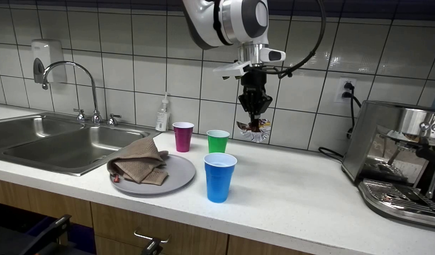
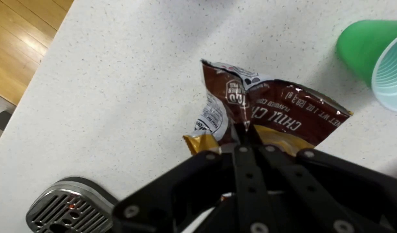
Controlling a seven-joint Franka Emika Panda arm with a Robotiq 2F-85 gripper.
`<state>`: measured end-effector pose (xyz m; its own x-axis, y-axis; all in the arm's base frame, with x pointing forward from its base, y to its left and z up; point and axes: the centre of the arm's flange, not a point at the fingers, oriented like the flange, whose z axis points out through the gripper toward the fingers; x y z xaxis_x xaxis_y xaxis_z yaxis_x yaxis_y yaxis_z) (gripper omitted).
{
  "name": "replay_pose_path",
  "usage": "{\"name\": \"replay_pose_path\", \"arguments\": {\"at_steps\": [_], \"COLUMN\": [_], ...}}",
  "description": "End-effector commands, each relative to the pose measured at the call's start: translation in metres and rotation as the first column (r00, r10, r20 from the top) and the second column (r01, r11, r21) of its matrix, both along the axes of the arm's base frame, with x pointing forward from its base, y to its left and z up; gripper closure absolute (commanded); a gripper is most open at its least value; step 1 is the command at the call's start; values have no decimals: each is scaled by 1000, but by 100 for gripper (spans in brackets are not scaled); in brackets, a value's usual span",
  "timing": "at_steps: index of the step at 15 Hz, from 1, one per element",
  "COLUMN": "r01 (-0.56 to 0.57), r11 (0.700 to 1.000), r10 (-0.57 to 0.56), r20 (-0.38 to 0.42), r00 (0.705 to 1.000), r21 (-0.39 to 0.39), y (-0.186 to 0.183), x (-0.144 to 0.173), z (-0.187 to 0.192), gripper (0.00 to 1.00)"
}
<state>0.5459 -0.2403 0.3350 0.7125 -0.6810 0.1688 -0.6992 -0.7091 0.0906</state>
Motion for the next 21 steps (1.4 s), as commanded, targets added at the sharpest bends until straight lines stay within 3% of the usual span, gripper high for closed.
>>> {"name": "replay_pose_path", "arguments": {"at_steps": [1, 9, 21], "r01": [33, 107, 131], "r11": [999, 994, 991], "r10": [-33, -104, -123], "r20": [-36, -109, -211], "r00": [999, 989, 970], "r21": [6, 16, 24], "y": [-40, -92, -115], "x": [29, 55, 94], "z": [-10, -49, -106], "gripper": [100, 100, 100]}}
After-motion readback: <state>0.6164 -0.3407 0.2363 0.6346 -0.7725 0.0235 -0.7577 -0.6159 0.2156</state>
